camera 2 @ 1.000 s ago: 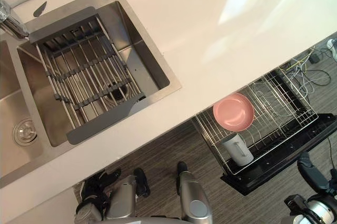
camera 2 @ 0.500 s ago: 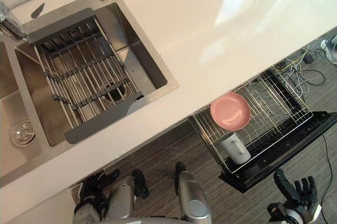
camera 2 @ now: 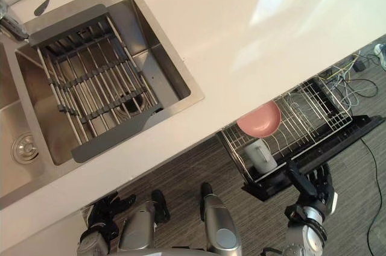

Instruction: Walk over to the sink, pick up the cup, carry it to the dishwasher, place the cup inside the dishwasher, then close the dishwasher door

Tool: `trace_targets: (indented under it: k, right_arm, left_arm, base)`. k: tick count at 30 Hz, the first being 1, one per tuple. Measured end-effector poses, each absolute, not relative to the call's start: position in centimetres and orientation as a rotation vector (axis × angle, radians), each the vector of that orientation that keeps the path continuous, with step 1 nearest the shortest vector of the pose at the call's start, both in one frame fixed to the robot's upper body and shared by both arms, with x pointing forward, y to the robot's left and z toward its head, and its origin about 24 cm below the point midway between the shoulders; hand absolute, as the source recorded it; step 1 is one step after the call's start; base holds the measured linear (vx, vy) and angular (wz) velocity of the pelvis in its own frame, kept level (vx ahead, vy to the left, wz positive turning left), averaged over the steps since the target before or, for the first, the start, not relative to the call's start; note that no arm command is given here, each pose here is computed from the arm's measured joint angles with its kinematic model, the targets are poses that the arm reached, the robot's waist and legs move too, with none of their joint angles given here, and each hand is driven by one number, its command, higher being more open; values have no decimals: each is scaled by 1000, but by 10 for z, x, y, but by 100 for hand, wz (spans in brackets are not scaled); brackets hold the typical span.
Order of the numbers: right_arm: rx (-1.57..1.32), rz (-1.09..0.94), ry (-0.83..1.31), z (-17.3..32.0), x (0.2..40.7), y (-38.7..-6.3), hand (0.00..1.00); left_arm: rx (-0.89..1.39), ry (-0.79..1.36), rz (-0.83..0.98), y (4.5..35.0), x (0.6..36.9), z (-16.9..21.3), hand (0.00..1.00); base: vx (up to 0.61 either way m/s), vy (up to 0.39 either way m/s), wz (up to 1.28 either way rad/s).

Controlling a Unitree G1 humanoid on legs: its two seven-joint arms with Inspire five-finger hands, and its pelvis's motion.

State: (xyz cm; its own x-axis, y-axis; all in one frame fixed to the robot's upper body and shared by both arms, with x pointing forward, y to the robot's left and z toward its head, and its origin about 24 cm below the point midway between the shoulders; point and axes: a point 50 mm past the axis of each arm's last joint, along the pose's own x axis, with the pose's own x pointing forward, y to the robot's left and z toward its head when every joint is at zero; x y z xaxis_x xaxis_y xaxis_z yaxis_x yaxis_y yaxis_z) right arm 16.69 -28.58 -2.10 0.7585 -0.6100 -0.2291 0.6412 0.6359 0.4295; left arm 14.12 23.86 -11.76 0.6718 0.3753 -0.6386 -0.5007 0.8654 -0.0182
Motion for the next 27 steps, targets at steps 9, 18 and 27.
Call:
trace_targets:
  k: [9, 18, 27]
  right_arm:
    - [553, -462, -129, 32, 244, -252, 90]
    - [520, -385, -184, 48, 256, -244, 90]
    - [385, -399, -104, 32, 249, -257, 90]
  left_arm:
    - [-156, 562, 413, 234, 181, -99, 90]
    - [-96, 529, 370, 231, 194, -92, 90]
    - [-86, 522, 343, 231, 195, -91, 90]
  base:
    - [-72, -52, 28]
    - [-24, -40, 20]
    - [-18, -4, 16]
